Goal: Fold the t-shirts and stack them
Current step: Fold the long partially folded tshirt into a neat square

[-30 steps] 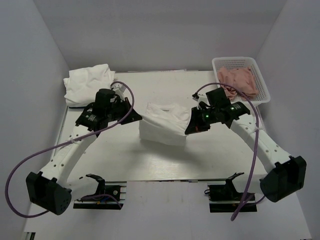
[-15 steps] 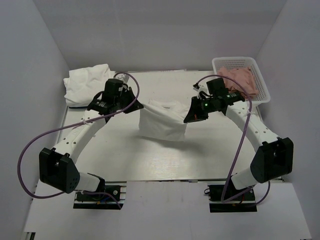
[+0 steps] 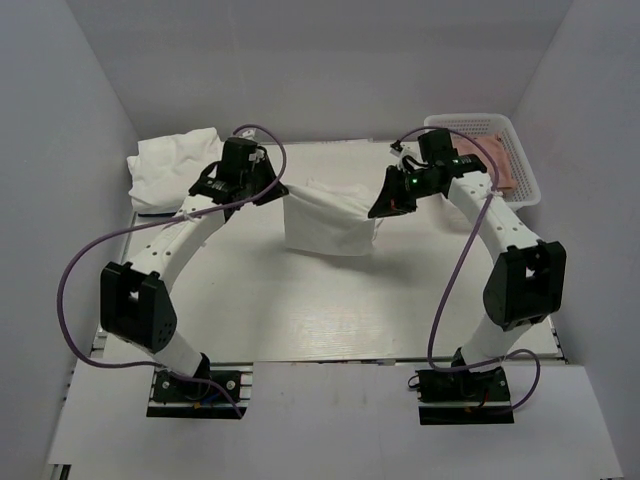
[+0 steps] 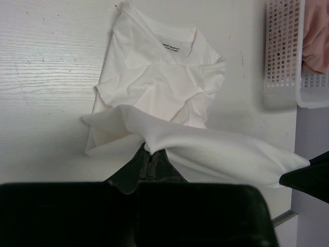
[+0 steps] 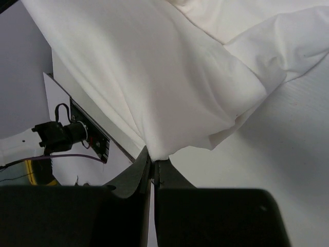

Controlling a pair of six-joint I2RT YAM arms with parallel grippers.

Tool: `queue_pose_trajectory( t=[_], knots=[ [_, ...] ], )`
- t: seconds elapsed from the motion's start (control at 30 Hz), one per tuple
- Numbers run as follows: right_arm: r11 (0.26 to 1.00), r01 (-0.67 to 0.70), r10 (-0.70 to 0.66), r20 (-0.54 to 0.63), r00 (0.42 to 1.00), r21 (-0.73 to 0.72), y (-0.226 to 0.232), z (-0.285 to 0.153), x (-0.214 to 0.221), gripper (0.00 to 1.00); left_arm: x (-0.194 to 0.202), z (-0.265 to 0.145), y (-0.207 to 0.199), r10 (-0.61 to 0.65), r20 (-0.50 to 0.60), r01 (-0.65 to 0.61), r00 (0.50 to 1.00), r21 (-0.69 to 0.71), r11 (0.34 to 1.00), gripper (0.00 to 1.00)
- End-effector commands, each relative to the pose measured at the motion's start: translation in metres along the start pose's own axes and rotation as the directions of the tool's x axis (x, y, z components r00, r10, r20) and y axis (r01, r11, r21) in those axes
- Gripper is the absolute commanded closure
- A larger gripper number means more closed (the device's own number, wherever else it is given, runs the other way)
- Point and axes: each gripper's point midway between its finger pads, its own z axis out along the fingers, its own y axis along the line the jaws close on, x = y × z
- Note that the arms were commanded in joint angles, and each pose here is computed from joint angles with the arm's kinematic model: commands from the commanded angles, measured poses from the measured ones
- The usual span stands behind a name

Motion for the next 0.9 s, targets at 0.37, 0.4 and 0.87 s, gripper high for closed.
queue_pose_trajectory(
  t=[0.37, 0.4, 0.87],
  knots=[
    [0.991, -0.107, 0.093, 0.167, 0.982, 0.081, -0.078, 0.007, -0.100, 1.00, -0.077, 0.095, 0.000, -0.012, 0.131, 0.010, 0.991, 0.020, 1.000, 1.00],
    [0.989, -0.113, 0.095, 0.170, 0.981, 0.100, -0.086, 0.010, -0.104, 1.00, -0.073, 0.114, 0.004, -0.014, 0.108, 0.012, 0.994, 0.015, 1.000, 1.00],
    [0.989, -0.062, -0.007, 0.467, 0.884, 0.134, -0.183, 0.088, -0.230, 0.77, -0.110, 0.235, 0.013, -0.067, 0.204, 0.035, 0.977, 0.156, 0.987, 1.00]
  ],
)
